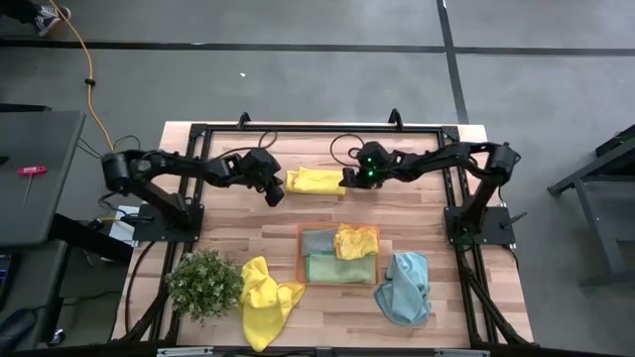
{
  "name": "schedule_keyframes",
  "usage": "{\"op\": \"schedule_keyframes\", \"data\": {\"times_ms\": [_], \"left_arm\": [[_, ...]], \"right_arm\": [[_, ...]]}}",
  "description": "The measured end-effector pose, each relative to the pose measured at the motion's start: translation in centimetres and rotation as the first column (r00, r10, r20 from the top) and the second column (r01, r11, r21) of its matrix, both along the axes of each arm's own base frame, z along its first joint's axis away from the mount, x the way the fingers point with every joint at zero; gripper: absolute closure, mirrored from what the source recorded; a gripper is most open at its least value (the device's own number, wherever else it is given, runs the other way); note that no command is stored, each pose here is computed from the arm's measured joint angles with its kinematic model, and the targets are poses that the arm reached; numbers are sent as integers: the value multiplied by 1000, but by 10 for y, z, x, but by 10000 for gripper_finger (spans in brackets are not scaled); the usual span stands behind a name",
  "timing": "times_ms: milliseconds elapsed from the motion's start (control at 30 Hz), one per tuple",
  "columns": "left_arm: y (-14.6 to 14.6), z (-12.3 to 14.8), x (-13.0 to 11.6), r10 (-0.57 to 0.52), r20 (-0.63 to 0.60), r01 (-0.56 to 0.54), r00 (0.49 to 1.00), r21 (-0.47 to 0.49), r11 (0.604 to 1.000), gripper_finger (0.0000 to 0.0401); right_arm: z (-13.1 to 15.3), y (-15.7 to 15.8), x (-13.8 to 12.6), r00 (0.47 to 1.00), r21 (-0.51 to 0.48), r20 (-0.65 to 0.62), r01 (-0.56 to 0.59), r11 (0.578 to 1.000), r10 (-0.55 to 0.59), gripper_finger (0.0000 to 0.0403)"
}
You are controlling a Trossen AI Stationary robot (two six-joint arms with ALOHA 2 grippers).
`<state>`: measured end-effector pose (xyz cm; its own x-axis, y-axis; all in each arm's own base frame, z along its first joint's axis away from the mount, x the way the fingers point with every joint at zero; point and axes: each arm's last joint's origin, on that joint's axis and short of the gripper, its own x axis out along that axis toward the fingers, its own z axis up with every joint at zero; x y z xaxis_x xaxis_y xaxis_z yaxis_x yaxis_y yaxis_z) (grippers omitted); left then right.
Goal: Fold microfiber towels
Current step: Put the right yellow microfiber towel into the orange bin
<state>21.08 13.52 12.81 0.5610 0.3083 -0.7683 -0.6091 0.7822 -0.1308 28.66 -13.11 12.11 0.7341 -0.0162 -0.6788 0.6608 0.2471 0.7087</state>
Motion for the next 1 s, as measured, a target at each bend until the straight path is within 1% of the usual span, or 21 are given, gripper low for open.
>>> {"op": "schedule_keyframes", "data": {"times_ms": [100, 200, 267, 400, 500, 567, 600, 667, 700, 767, 800, 833, 867, 933, 1000], "left_arm": [[3, -11, 6, -13, 19, 14, 1000, -16, 1000, 401], [5, -23, 14, -56, 70, 60, 996, -64, 996, 401], [8, -29, 19, -63, 80, 70, 995, -87, 994, 401], [11, -38, 25, -57, 91, 68, 994, -131, 989, 401], [9, -40, 27, -63, 98, 75, 993, -126, 989, 401], [9, -39, 27, -60, 100, 72, 993, -118, 990, 401], [9, -38, 27, -60, 102, 72, 993, -116, 991, 401], [9, -34, 26, -61, 104, 73, 993, -109, 991, 401], [9, -31, 24, -64, 100, 75, 993, -105, 992, 401], [8, -25, 20, -80, 81, 87, 993, -89, 992, 401], [8, -21, 17, -87, 71, 92, 994, -72, 993, 401], [9, -16, 14, -89, 63, 92, 994, -52, 994, 401], [10, -9, 11, -84, 56, 86, 995, -23, 996, 401], [11, 5, 5, -78, 43, 77, 996, 24, 997, 401], [10, 16, -2, -84, 35, 83, 996, 51, 995, 401]], "right_arm": [[-9, 4, 8, 999, 30, 29, 12, 999, -13, 171], [-17, 6, 18, 996, 63, 83, 39, 997, -44, 171], [-20, 8, 24, 991, 83, 120, 51, 995, -61, 171], [-22, 12, 28, 986, 73, 139, 84, 994, -93, 171], [-21, 12, 29, 985, 74, 142, 86, 994, -96, 173], [-22, 12, 28, 985, 77, 140, 88, 993, -98, 183], [-22, 12, 28, 986, 78, 137, 89, 993, -99, 194], [-21, 12, 28, 986, 78, 135, 89, 993, -99, 229], [-20, 12, 27, 987, 76, 132, 87, 993, -97, 254], [-17, 12, 24, 990, 50, 112, 75, 996, -80, 317], [-15, 12, 21, 994, 38, 87, 63, 997, -66, 351], [-13, 11, 17, 997, 19, 64, 52, 998, -53, 375], [-10, 10, 14, 998, -3, 42, 48, 999, -48, 386], [4, 6, 4, 999, -35, 13, 43, 998, -42, 382], [19, 4, -6, 1000, -73, -14, 18, 997, -19, 385]]}}
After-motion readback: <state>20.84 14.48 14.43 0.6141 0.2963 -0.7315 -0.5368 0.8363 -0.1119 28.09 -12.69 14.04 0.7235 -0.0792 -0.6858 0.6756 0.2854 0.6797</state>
